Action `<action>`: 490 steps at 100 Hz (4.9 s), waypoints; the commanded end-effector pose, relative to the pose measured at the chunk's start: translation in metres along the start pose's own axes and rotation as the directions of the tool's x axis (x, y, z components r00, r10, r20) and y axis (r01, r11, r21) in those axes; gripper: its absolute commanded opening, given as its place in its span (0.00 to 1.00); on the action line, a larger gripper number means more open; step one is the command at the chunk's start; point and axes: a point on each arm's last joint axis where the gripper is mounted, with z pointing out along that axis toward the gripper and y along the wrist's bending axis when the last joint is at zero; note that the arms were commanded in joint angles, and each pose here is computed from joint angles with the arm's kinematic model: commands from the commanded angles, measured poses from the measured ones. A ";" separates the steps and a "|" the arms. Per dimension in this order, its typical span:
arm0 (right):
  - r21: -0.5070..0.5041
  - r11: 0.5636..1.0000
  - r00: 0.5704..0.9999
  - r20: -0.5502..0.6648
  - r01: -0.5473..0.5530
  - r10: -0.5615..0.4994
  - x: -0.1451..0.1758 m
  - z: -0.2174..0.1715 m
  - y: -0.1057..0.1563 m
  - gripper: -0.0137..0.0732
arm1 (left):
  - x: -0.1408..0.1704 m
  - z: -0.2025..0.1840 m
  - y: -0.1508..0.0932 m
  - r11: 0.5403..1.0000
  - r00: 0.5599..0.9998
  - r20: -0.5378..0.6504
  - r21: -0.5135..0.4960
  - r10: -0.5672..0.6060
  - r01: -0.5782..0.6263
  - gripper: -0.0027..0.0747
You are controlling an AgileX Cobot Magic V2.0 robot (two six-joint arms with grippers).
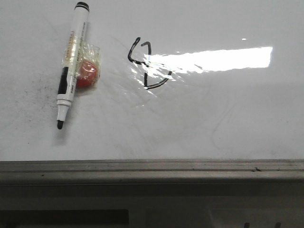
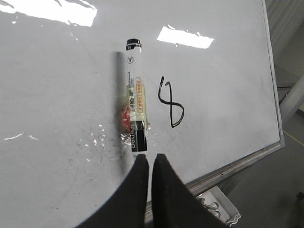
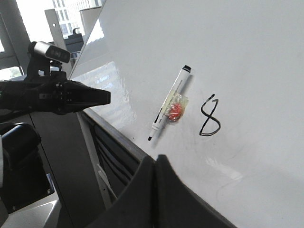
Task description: Write number 8 on whiteboard
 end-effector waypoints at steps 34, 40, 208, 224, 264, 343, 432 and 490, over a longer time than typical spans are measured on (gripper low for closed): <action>-0.002 1.000 0.993 0.114 0.010 -0.010 -0.013 -0.005 0.001 0.08 | -0.001 -0.001 0.002 1.000 0.998 0.067 -0.003 0.006 -0.006 0.01; -0.002 1.000 0.993 0.114 0.010 -0.010 -0.013 -0.005 0.001 0.08 | -0.001 -0.001 0.002 1.000 0.998 0.067 -0.003 0.006 -0.006 0.01; -0.002 1.000 0.994 0.110 0.010 -0.010 -0.012 -0.005 0.001 0.08 | 0.044 -0.052 0.060 0.712 0.969 -0.032 -0.672 0.246 -0.203 0.01; -0.002 1.000 0.994 0.110 0.010 -0.010 -0.012 -0.005 0.001 0.08 | 0.044 -0.052 0.059 0.712 0.968 -0.030 -0.672 0.248 -0.203 0.01; -0.002 1.000 0.994 0.110 0.010 -0.010 -0.012 -0.005 0.001 0.08 | 0.043 -0.052 0.059 0.712 0.968 -0.029 -0.672 0.249 -0.203 0.01; 0.115 0.993 0.964 0.259 0.029 -0.059 0.006 0.005 -0.009 0.08 | 0.043 -0.052 0.059 0.712 0.968 -0.029 -0.672 0.249 -0.203 0.01; 0.872 0.478 0.993 -0.116 0.107 -0.011 0.081 -0.011 -0.060 0.08 | 0.043 -0.052 0.059 0.712 0.968 -0.029 -0.672 0.249 -0.203 0.01; 0.871 0.478 0.985 -0.160 0.114 0.057 0.088 -0.012 -0.060 0.08 | 0.043 -0.052 0.059 0.712 0.968 -0.027 -0.672 0.250 -0.203 0.01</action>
